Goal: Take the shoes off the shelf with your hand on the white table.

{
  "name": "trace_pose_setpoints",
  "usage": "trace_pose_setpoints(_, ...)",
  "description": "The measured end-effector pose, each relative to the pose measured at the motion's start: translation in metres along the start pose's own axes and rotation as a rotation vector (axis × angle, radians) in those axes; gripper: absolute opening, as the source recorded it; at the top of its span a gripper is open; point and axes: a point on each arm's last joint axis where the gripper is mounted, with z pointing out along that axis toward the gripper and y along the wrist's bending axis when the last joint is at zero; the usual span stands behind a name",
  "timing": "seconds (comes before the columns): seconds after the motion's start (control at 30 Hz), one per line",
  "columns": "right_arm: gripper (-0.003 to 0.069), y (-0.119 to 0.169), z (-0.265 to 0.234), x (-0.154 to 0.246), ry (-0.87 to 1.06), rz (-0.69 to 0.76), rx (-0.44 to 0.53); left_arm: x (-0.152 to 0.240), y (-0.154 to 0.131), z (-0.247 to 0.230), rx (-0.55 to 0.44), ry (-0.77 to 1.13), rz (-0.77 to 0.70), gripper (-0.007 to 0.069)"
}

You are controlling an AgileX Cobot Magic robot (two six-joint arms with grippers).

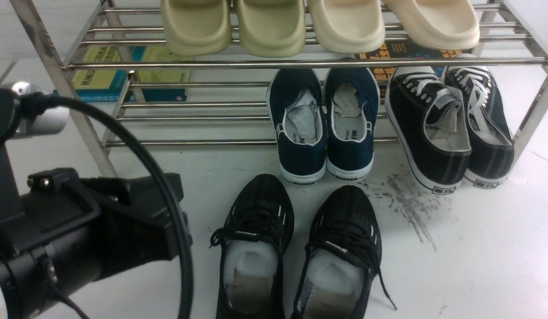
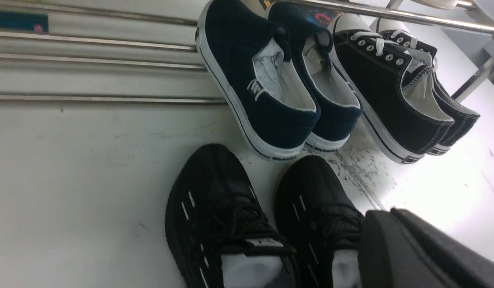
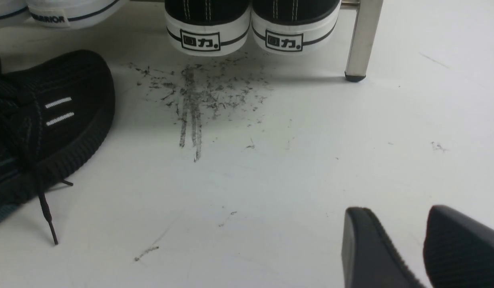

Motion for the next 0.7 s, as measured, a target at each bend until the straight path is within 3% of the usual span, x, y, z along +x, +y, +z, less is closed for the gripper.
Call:
trace_pose_setpoints(0.2, 0.0237, 0.000, 0.000, 0.000, 0.000, 0.000, 0.000, 0.019, 0.013, -0.006, -0.003, 0.104, -0.054, 0.0020)
trace_pose_setpoints(0.4, 0.0237, 0.000, 0.000, 0.000, 0.000, 0.000, 0.000, 0.042, 0.045, -0.006, -0.047, 0.172, -0.336, 0.0029)
trace_pose_setpoints(0.47, 0.0237, 0.000, 0.000, 0.000, 0.000, 0.000, 0.000, 0.053, 0.056, -0.005, -0.050, 0.165, -0.364, 0.0031)
trace_pose_setpoints(0.63, 0.0237, 0.000, 0.000, 0.000, 0.000, 0.000, 0.000, 0.079, 0.088, -0.001, -0.054, -0.012, -0.383, 0.0035)
trace_pose_setpoints(0.7, 0.0237, 0.000, 0.000, 0.000, 0.000, 0.000, 0.000, 0.090, 0.102, -0.003, -0.098, -0.104, -0.343, 0.0036)
